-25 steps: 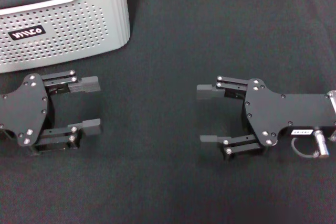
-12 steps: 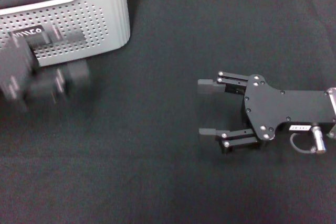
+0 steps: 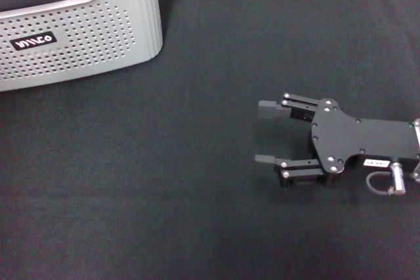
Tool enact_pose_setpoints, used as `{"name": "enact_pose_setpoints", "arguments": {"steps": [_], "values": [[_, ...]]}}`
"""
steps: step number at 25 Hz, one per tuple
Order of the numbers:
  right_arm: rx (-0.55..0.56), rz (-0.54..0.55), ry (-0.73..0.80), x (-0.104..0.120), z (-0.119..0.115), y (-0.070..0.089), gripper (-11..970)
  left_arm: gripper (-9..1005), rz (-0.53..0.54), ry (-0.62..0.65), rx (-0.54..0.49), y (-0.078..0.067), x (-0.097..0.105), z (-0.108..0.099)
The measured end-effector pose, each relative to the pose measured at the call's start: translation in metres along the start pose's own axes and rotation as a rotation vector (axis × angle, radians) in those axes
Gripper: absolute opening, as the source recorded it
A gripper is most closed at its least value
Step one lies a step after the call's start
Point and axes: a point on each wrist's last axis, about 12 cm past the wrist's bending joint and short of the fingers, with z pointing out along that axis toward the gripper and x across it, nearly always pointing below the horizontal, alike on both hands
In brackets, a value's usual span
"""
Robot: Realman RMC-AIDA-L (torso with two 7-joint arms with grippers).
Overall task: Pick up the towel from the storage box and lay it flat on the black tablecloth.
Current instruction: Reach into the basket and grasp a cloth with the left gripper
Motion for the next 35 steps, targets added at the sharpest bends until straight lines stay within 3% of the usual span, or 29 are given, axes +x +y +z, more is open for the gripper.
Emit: {"name": "enact_pose_setpoints", "arguments": {"steps": [2,5,6,14,23,35], "values": [[0.022,0.011,-0.007,0.003,-0.003,0.001,855,615,0.118,0.121,-0.061,0.004,-0.013,0.007],[0.045,0.019,-0.017,0.005,-0.008,0.002,855,607,0.19,0.224,-0.106,0.006,-0.017,0.011],[0.053,0.021,-0.019,0.006,-0.009,0.003,855,604,0.243,0.332,-0.135,0.007,-0.018,0.015],[0.078,0.026,-0.019,0.007,-0.012,0.001,855,583,0.292,0.588,-0.136,0.007,-0.003,0.031],[0.081,0.039,-0.005,0.011,-0.012,0.004,854,558,0.319,0.726,-0.124,0.008,0.017,0.065],[0.099,0.061,-0.012,0.016,-0.016,0.007,854,526,0.28,0.736,-0.129,0.011,0.025,0.07]]}}
